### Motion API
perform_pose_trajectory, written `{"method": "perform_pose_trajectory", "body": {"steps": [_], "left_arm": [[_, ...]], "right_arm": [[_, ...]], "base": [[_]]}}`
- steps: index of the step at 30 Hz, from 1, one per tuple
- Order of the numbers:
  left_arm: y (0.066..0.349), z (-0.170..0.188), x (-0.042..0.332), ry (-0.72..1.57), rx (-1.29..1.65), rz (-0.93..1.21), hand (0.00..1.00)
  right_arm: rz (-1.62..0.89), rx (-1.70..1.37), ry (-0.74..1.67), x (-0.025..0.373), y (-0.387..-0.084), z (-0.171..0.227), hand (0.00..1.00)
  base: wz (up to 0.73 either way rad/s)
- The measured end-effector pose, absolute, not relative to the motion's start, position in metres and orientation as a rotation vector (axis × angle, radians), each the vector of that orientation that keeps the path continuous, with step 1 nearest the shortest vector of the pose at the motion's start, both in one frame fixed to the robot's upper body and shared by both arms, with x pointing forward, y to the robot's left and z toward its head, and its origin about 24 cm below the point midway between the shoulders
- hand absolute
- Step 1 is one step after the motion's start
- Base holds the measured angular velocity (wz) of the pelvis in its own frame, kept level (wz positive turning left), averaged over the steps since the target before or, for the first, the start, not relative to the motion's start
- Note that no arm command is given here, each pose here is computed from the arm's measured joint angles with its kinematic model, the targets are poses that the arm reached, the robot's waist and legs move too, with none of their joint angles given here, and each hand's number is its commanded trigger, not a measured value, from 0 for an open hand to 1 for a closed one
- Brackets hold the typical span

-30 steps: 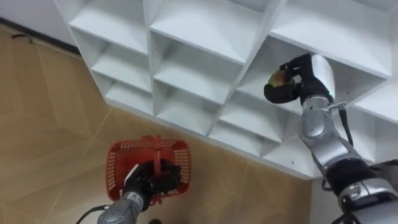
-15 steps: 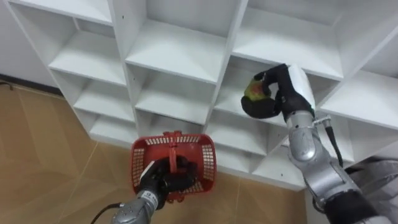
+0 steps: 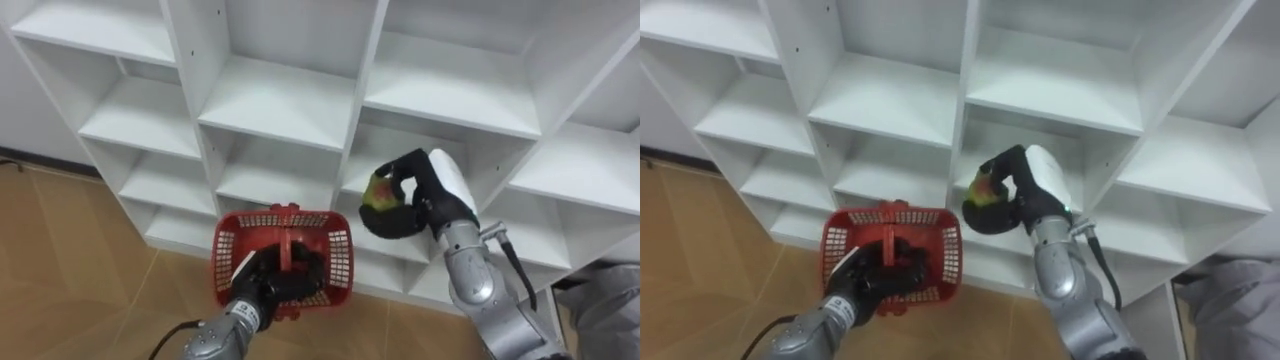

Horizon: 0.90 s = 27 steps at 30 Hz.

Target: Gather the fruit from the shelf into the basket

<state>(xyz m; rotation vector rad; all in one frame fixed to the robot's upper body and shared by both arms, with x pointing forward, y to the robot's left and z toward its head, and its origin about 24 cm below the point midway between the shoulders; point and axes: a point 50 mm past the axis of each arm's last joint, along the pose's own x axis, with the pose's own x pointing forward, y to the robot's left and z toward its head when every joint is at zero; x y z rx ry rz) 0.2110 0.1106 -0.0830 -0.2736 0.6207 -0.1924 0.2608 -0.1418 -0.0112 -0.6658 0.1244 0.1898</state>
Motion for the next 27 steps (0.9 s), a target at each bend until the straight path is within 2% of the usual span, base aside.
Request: {"method": "perform_pose_trajectory", "body": {"steps": [13,27], "left_arm": [[0.105,-0.084,0.208,0.629,-0.264,-0.226,1.00],[0.103,-0.084,0.207,0.629,-0.249,-0.252,1.00]], "right_arm": [[0.367,-0.662,0.172,0.251,-0.120,-0.022,1.00],[0.401,-0.690,0.177,0.250,-0.119,-0.023,1.00]], "base": [[0.00],[0.00]]}}
